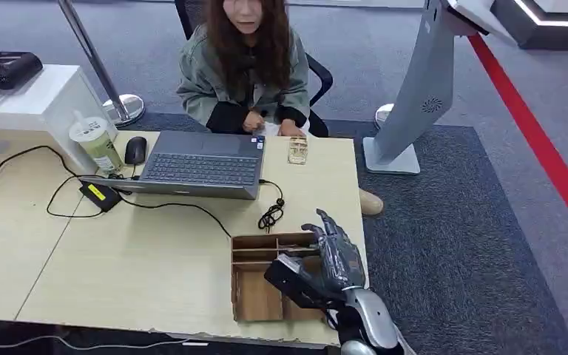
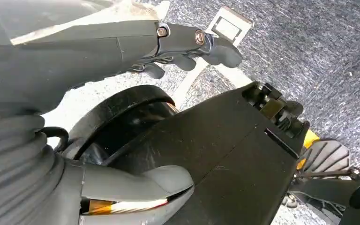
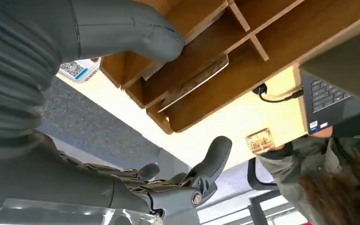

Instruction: Pass the card to the sensor for recognition and then transmit it.

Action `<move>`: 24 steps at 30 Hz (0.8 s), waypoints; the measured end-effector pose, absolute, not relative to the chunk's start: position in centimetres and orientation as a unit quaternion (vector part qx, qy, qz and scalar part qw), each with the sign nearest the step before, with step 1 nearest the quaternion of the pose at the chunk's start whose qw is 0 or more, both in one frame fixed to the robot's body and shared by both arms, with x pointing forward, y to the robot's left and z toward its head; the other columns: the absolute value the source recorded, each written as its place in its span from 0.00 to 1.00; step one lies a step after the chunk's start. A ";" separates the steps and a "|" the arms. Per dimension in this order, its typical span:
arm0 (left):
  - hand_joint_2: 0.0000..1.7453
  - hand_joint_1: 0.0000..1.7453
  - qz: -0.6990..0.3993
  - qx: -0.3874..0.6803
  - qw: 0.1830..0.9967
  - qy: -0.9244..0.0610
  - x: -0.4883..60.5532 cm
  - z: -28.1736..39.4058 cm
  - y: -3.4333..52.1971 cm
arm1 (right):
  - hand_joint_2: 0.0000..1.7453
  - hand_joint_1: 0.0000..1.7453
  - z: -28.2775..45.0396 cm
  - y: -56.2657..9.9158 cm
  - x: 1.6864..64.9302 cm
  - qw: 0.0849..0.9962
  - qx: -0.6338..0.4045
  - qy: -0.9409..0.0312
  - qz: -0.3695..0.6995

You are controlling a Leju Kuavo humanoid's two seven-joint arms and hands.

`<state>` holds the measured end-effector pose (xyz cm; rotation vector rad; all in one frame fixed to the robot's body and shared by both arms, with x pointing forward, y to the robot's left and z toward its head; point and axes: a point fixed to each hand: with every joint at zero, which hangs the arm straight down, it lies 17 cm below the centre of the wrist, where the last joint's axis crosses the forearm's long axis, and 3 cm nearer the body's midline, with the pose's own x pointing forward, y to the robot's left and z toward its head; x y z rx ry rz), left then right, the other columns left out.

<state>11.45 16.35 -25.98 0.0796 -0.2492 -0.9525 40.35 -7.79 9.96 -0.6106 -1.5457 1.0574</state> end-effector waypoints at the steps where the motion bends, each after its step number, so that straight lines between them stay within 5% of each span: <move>1: 1.00 0.00 -0.457 0.038 0.880 -0.119 11.5 -26.0 16.4 | 1.00 0.31 9.9 -7.7 40.4 0.553 -0.258 -0.653 0.448; 24: 1.00 0.00 -0.459 0.040 0.879 -0.119 11.5 -26.0 16.6 | 1.00 0.42 9.5 -7.5 40.4 0.556 -0.257 -0.650 0.450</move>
